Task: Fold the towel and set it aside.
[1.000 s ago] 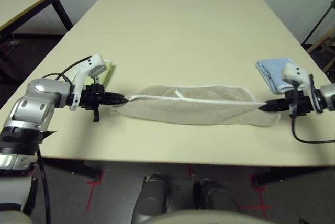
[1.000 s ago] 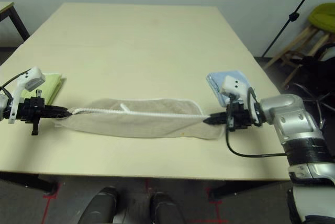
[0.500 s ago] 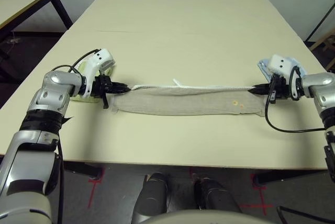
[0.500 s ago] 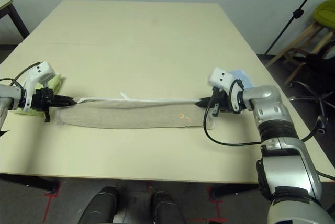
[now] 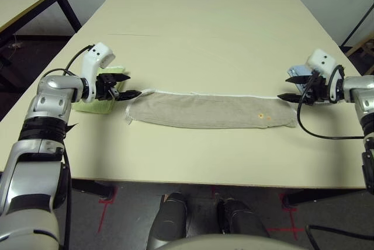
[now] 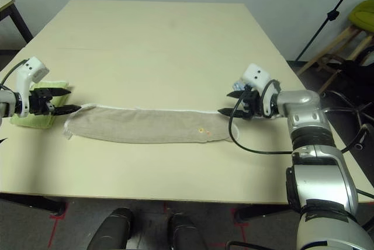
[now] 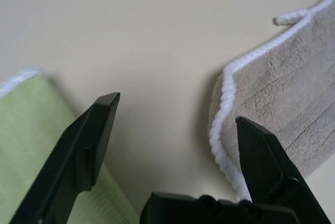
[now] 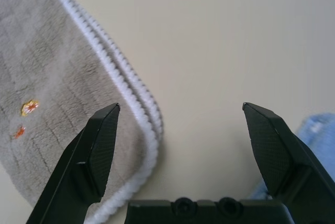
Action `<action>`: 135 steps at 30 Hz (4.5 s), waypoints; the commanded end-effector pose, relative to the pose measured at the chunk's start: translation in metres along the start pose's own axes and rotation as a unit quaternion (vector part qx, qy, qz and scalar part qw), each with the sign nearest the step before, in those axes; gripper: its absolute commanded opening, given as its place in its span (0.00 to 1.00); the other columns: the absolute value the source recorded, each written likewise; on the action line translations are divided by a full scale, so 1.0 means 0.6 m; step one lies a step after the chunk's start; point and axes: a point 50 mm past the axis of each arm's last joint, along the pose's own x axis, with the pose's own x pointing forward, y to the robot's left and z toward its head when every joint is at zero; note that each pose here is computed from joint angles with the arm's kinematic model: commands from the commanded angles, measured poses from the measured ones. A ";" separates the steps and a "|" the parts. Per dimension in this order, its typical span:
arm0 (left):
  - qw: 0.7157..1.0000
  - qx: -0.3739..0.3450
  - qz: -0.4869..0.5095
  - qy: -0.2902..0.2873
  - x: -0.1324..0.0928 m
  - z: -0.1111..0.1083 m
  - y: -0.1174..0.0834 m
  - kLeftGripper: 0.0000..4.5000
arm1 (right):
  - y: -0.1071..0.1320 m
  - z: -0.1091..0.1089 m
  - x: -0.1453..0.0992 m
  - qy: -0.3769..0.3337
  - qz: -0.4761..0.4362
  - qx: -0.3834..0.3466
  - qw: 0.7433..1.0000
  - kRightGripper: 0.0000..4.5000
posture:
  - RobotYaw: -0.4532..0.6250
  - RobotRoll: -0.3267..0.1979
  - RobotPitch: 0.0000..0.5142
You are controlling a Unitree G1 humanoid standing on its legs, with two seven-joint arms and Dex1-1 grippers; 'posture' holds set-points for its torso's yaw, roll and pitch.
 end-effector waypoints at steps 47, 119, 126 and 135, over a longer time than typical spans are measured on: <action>0.987 -0.157 -0.038 -0.025 0.111 -0.054 -0.155 0.01 | 0.173 -0.089 0.049 -0.040 0.024 0.175 0.983 0.00 | 0.57 0.62 0.27; 0.947 -0.031 -0.250 -0.199 -0.039 0.058 -0.168 1.00 | 0.189 -0.121 0.027 -0.108 -0.175 0.631 0.748 0.52 | 0.63 0.62 0.27; 0.947 -0.031 -0.260 -0.185 -0.037 0.051 -0.169 1.00 | 0.192 -0.115 0.013 -0.158 -0.218 0.617 0.739 0.02 | 0.63 0.62 0.28; 0.947 -0.034 -0.267 -0.178 -0.030 0.049 -0.166 1.00 | 0.171 -0.095 -0.040 -0.198 -0.256 0.557 0.765 0.02 | 0.59 0.62 0.29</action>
